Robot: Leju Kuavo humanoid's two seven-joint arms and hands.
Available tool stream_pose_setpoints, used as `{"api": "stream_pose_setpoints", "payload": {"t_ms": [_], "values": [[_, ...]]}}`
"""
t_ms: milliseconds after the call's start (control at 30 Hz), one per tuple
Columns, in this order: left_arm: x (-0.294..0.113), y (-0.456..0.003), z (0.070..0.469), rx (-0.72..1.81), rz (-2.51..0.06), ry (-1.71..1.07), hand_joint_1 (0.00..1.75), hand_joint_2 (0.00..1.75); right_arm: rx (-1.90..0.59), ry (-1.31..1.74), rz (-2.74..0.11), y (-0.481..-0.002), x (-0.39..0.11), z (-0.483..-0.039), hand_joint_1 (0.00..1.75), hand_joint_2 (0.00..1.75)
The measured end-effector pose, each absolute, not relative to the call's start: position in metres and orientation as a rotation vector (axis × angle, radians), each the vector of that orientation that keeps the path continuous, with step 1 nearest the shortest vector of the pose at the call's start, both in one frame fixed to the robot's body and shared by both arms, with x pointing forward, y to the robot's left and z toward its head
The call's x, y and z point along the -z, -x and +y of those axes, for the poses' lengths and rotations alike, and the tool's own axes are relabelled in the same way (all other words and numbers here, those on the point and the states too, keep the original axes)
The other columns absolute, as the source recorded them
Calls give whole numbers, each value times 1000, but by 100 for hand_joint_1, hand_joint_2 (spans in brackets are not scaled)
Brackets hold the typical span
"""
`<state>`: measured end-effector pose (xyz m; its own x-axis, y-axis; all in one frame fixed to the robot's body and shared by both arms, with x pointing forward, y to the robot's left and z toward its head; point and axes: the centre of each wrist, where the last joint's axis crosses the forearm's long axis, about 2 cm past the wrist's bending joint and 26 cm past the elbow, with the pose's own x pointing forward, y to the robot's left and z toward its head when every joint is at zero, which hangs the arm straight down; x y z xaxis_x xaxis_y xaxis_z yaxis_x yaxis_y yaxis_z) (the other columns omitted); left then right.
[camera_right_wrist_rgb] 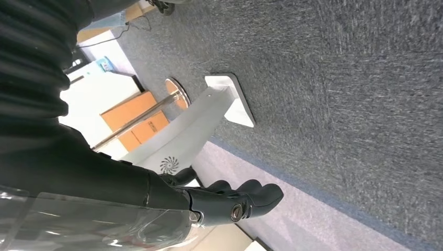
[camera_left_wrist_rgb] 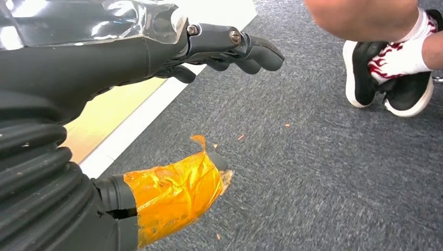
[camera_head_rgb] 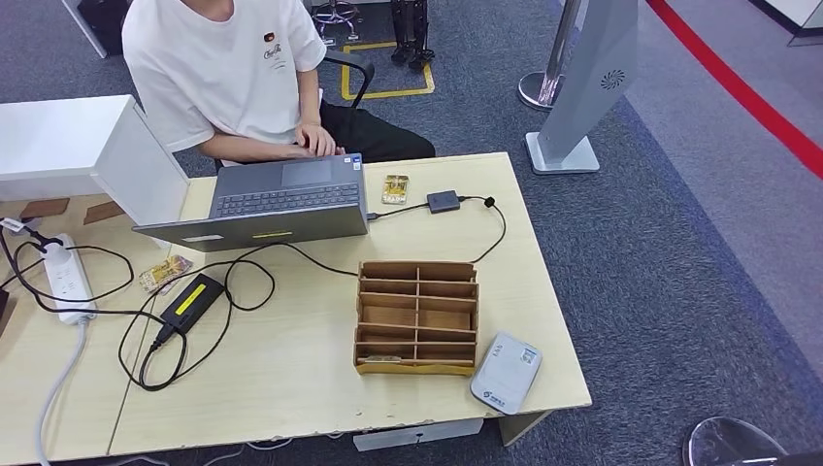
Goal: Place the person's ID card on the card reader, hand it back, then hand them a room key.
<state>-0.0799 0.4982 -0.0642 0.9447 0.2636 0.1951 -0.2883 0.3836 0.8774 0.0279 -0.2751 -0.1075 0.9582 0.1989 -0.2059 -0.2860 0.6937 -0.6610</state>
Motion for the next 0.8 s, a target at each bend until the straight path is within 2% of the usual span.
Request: {"api": "stream_pose_setpoints", "payload": {"t_ms": [433, 567, 667, 800], "values": [[59, 86, 509, -383, 43, -1136, 0, 175, -255, 739, 133, -28, 107, -269, 0, 175], [61, 70, 507, -374, 90, -1104, 0, 175, -256, 678, 110, -27, 108, -265, 0, 175], [72, 38, 487, -324, 144, -1033, 0, 175, -263, 546, 82, -26, 109, -261, 0, 175], [94, 6, 424, -311, 213, -792, 0, 175, -291, 296, 128, -24, 111, -253, 0, 175]]}}
